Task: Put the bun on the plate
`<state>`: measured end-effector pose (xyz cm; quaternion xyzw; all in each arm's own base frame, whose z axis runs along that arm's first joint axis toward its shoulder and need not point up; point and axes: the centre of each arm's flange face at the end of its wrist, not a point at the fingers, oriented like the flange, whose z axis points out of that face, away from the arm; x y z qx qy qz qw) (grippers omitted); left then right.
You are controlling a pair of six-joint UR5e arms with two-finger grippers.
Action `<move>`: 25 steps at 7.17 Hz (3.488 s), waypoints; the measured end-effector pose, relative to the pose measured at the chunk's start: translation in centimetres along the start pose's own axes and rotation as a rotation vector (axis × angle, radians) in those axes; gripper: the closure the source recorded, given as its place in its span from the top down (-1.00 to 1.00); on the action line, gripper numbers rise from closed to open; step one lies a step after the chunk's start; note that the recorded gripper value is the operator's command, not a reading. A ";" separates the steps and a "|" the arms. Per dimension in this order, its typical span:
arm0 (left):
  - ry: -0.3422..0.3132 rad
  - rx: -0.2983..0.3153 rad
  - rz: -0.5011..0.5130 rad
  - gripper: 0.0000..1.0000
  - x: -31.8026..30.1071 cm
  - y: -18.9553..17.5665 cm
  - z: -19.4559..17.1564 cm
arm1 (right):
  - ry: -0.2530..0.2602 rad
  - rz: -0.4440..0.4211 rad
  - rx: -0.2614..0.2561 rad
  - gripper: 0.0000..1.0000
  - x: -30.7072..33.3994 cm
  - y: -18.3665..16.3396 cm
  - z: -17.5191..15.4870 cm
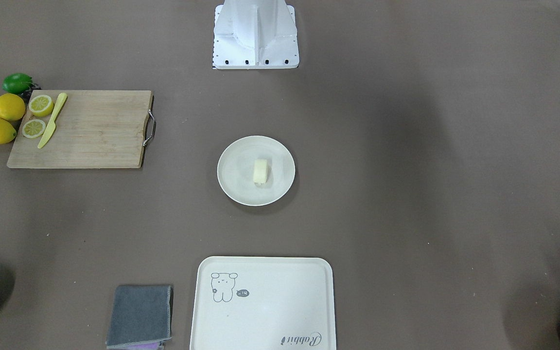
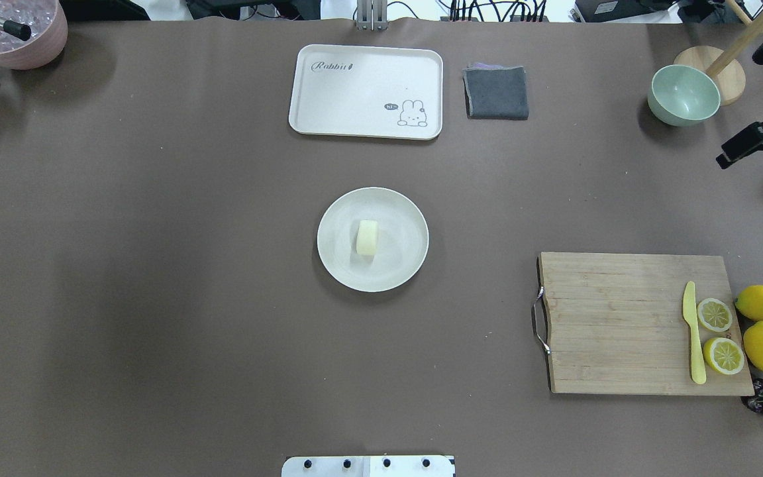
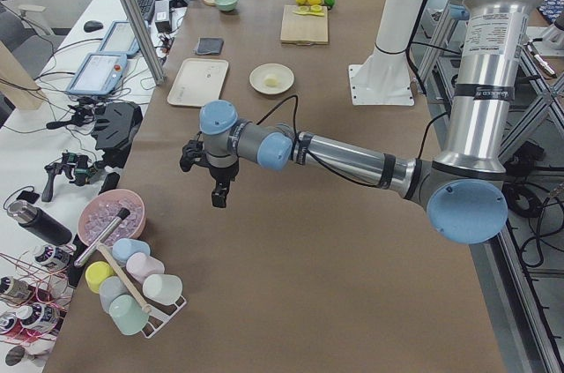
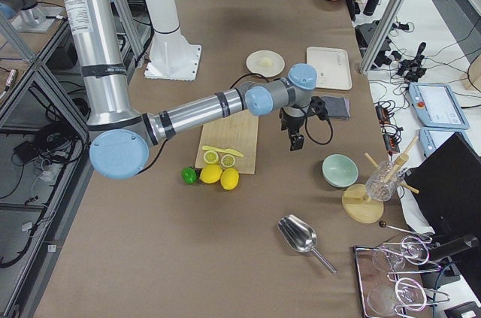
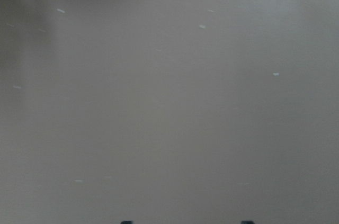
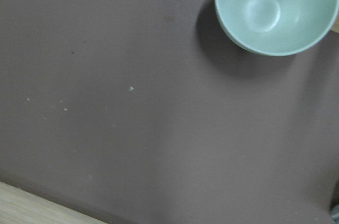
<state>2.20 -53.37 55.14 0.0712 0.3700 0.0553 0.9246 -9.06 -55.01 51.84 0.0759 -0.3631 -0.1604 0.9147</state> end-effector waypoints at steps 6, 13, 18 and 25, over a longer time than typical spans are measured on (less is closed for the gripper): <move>0.002 -0.047 -0.036 0.95 -4.4 5.8 1.1 | 0.001 -0.056 -0.036 1.00 10.9 5.1 0.1; 0.001 -0.045 -0.034 0.95 -4.3 5.7 1.0 | 0.001 -0.055 -0.037 1.00 10.9 5.1 0.2; -0.002 -0.044 -0.034 0.95 -4.3 5.6 1.0 | 0.000 -0.057 -0.035 1.00 10.8 5.0 0.1; 0.000 -0.043 -0.030 0.95 -4.1 5.6 1.0 | 0.000 -0.059 -0.033 1.00 10.9 5.2 0.2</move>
